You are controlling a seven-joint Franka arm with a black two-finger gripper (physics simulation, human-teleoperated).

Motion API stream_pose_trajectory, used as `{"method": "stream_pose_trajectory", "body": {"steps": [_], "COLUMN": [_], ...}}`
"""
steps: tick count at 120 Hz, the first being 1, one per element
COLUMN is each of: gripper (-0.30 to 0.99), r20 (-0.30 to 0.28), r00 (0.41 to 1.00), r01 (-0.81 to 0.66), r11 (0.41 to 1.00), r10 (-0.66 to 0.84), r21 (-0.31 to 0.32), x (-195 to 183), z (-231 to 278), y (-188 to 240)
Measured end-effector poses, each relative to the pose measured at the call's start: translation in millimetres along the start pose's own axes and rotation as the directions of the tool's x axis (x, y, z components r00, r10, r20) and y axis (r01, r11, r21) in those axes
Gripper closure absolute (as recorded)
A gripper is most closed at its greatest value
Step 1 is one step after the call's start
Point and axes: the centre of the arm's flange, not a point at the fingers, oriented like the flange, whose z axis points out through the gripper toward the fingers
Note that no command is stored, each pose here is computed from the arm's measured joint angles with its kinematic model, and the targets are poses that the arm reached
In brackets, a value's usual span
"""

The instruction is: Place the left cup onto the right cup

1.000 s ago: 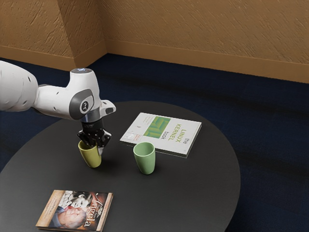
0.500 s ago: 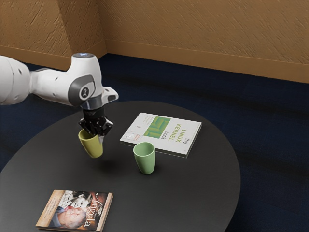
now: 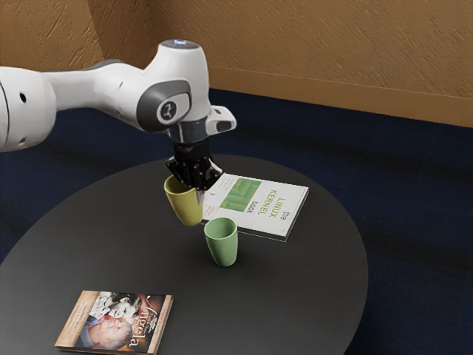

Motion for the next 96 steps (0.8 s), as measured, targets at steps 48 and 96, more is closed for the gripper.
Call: {"method": "stream_pose_trajectory", "body": {"steps": [48,96], "gripper": [0.79,0.79], "r20": [0.023,0.035], "r00": [0.999,0.999], "r01": [-0.029,-0.01], "r11": [1.0,1.0], "r10": [0.029,0.01], "r21": [0.007,0.021], "x": [9.6,30.5], "z": [7.4,26.3], "y": [44.6,50.3]}}
